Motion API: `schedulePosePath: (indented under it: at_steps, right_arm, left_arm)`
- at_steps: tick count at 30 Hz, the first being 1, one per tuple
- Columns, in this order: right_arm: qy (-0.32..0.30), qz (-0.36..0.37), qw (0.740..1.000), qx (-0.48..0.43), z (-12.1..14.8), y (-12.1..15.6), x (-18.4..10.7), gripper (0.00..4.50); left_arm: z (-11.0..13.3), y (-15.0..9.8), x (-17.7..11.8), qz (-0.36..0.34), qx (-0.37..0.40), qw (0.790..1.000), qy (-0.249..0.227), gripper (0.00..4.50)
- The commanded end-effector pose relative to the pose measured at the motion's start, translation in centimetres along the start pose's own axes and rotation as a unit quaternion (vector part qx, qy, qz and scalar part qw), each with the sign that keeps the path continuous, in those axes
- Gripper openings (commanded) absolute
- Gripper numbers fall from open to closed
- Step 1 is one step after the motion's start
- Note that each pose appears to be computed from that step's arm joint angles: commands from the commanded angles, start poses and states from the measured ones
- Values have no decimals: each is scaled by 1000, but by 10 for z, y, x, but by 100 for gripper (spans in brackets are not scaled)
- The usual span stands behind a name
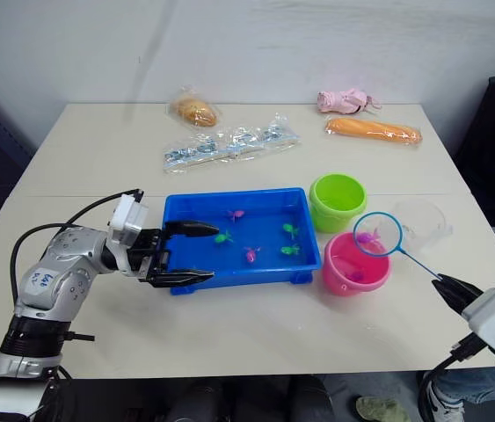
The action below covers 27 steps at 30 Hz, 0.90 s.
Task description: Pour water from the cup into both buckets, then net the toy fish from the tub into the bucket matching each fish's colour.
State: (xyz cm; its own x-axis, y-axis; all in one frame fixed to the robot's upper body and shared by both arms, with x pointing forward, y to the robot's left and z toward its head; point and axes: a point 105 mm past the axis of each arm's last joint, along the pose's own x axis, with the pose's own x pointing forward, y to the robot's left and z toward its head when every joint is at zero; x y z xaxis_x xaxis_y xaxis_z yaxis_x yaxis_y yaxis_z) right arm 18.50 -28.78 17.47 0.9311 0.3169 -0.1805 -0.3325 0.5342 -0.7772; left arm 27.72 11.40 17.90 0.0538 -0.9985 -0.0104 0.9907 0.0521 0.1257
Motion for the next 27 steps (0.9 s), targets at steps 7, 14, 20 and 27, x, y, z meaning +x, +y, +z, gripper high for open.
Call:
schedulePosePath:
  at_steps: [7,14,20,27]
  right_arm:
    - [-13,-10,960,-278,0,7,1,0]
    - [-17,-50,946,-319,-6,1,-3,0]
    - [-35,-55,958,-281,-1,6,-10,0]
    - [-195,-26,957,214,72,-1,28,0]
  left_arm:
    - [2,-2,0,9,13,1000,-7,447]
    - [-2,0,-3,18,8,1000,-5,447]
    - [-5,3,-6,30,5,999,-8,447]
    - [-5,7,-33,89,-23,996,-14,447]
